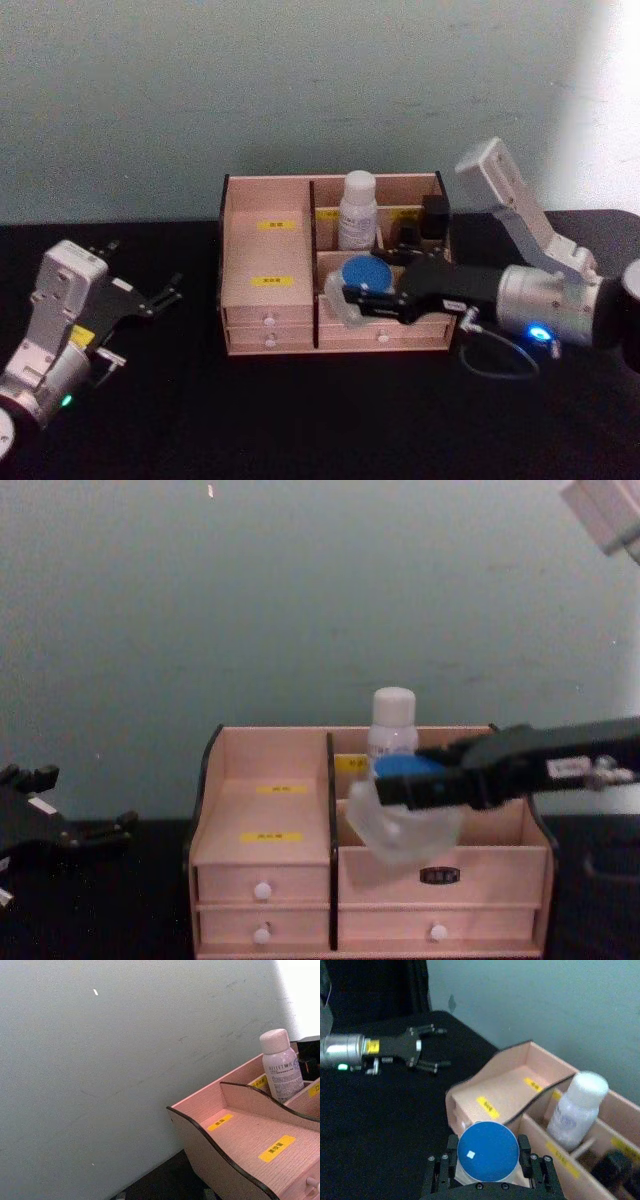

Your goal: Pick up the facial cleanser and watermelon frost from the table and place them into the tiered storage box.

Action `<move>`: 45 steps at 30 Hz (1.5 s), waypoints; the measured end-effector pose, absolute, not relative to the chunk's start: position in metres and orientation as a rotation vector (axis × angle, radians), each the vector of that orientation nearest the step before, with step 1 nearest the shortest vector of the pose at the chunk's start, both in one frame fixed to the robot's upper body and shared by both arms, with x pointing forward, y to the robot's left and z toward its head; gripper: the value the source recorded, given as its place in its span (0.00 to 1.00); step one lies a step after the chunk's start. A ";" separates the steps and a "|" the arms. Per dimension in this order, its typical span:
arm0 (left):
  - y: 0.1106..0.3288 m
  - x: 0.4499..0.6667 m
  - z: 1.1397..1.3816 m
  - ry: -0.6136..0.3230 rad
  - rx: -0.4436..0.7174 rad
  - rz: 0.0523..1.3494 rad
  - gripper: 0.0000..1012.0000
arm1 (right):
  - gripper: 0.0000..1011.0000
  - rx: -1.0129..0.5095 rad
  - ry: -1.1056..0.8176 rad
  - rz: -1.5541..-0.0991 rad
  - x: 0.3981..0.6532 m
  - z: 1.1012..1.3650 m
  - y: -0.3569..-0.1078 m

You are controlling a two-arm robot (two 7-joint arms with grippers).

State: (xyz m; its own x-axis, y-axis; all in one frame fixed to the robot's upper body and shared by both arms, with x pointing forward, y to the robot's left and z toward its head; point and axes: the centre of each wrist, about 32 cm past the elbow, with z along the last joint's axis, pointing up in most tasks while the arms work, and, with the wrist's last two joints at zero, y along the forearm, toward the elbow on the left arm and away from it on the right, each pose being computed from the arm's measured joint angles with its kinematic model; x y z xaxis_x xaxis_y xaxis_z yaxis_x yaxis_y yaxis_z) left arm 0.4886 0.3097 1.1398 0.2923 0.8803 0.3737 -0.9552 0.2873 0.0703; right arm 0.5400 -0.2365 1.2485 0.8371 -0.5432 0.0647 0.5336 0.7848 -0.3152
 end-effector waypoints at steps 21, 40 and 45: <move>0.310 0.489 1.140 -0.285 0.304 1.248 0.99 | 0.71 -0.263 0.010 -0.567 0.598 1.262 -0.193; 0.310 0.489 1.140 -0.285 0.304 1.248 0.99 | 0.71 -0.256 0.021 -0.548 0.631 1.257 -0.164; 0.310 0.489 1.140 -0.285 0.304 1.248 0.99 | 0.71 -0.268 0.030 -0.552 0.639 1.251 -0.157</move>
